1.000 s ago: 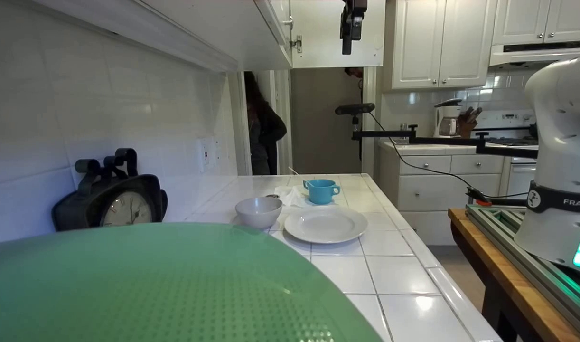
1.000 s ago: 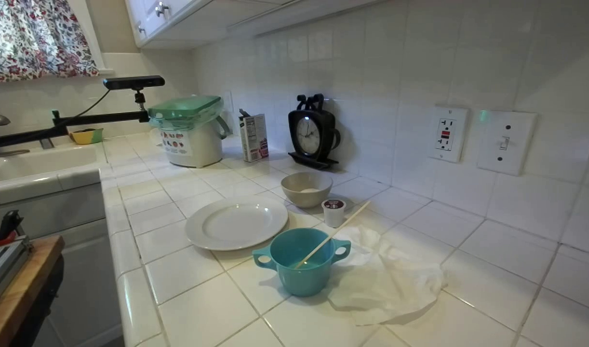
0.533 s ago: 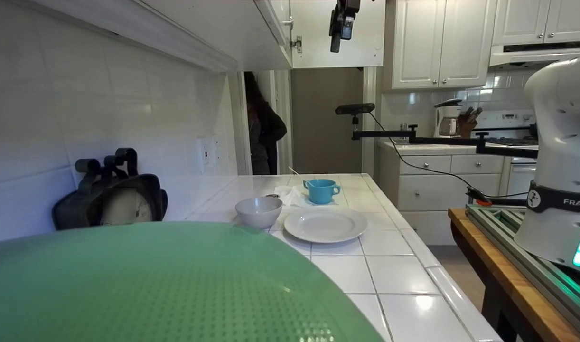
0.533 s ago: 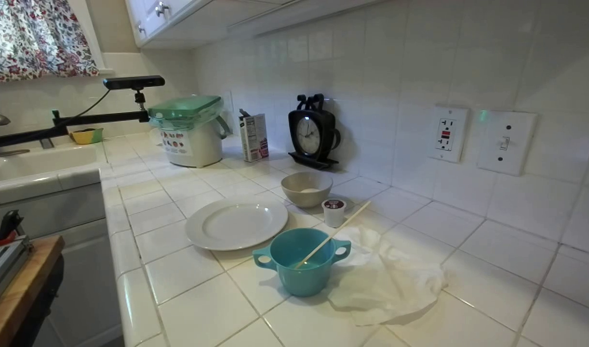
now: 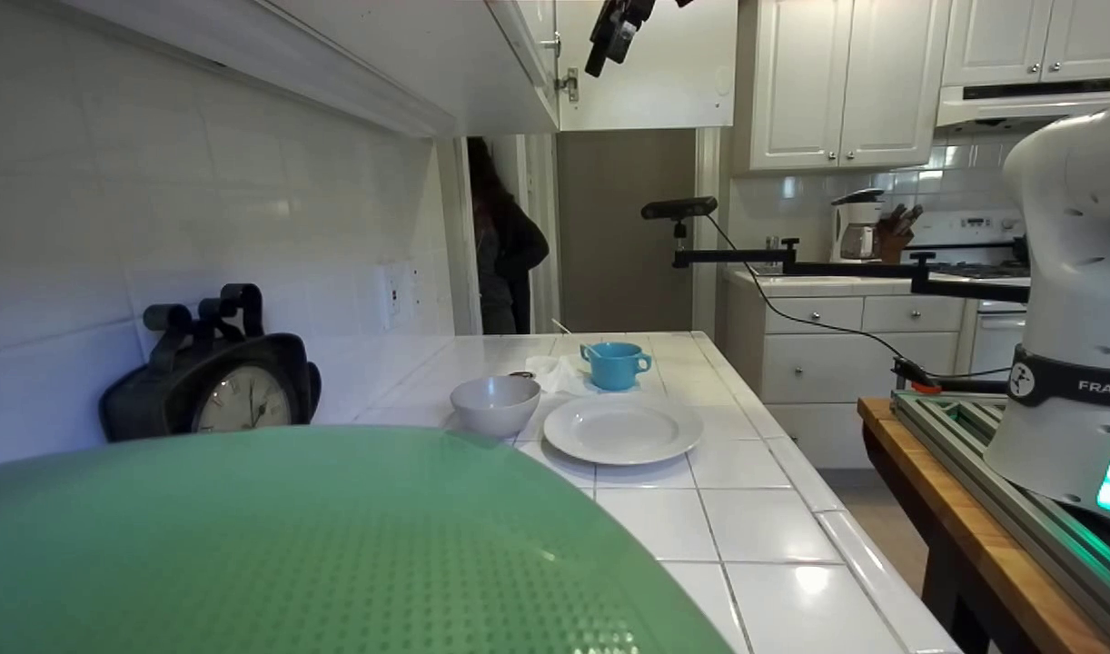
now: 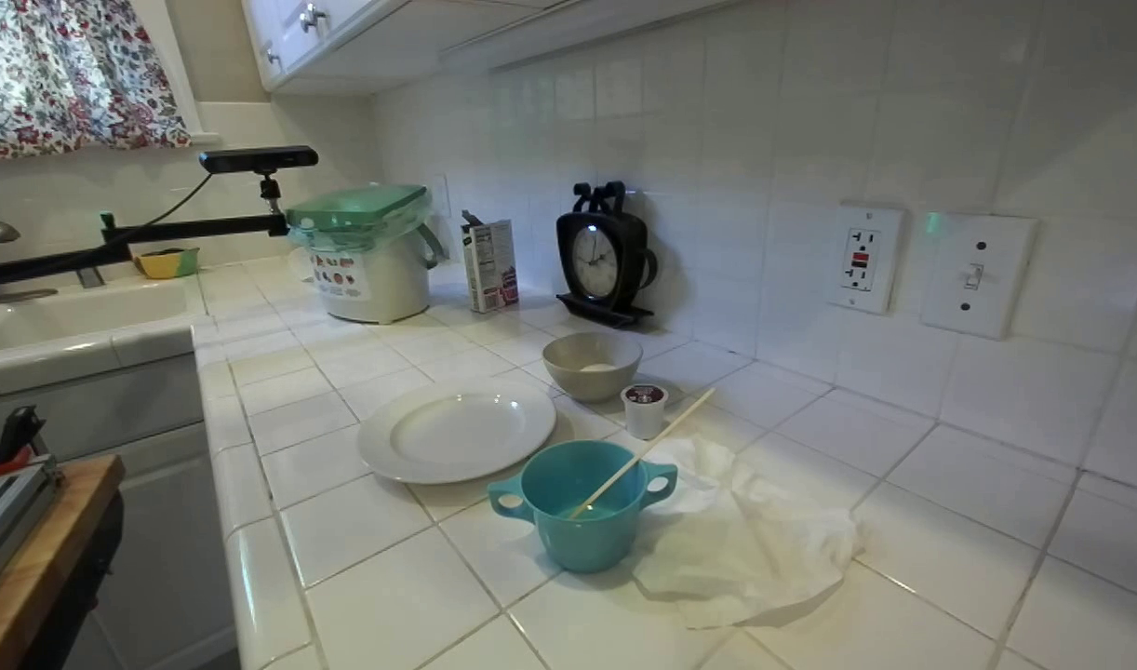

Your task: Open the cabinet's left door completely

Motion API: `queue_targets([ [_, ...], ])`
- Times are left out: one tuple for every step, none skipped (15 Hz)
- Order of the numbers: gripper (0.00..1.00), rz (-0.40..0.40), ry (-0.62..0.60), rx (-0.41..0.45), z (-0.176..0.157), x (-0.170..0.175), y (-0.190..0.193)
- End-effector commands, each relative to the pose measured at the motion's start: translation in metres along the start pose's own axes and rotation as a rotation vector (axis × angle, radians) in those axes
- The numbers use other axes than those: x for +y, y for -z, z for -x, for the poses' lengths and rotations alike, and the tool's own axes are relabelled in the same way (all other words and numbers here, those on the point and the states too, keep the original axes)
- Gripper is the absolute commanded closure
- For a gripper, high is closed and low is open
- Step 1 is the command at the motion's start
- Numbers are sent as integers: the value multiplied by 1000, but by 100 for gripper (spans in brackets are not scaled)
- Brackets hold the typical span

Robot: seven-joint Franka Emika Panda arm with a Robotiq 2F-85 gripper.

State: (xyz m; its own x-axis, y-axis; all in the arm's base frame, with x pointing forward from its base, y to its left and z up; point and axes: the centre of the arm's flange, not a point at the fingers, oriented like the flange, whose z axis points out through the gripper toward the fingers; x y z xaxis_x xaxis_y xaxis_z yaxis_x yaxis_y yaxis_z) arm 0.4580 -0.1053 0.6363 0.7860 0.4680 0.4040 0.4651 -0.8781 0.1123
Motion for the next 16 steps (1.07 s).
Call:
queue_targets([
  [0, -43, 83, 103, 7, 16, 2],
  [0, -55, 85, 117, 9, 21, 2],
  [0, -60, 85, 131, 11, 26, 2],
  [0, -64, 87, 143, 13, 30, 2],
  [0, -72, 95, 157, 14, 35, 2],
  [0, -74, 99, 172, 14, 39, 2],
  [0, -76, 106, 185, 14, 43, 3],
  [0, -84, 124, 204, 13, 47, 4],
  [0, -90, 138, 223, 11, 52, 5],
  [0, -92, 150, 233, 9, 56, 6],
  [0, -105, 174, 237, 6, 62, 6],
  [0, -77, 89, 198, 14, 45, 7],
  [0, -81, 100, 205, 13, 48, 7],
  [0, -81, 111, 208, 11, 50, 5],
  [0, -81, 117, 207, 10, 51, 4],
  [0, -82, 121, 207, 10, 51, 4],
])
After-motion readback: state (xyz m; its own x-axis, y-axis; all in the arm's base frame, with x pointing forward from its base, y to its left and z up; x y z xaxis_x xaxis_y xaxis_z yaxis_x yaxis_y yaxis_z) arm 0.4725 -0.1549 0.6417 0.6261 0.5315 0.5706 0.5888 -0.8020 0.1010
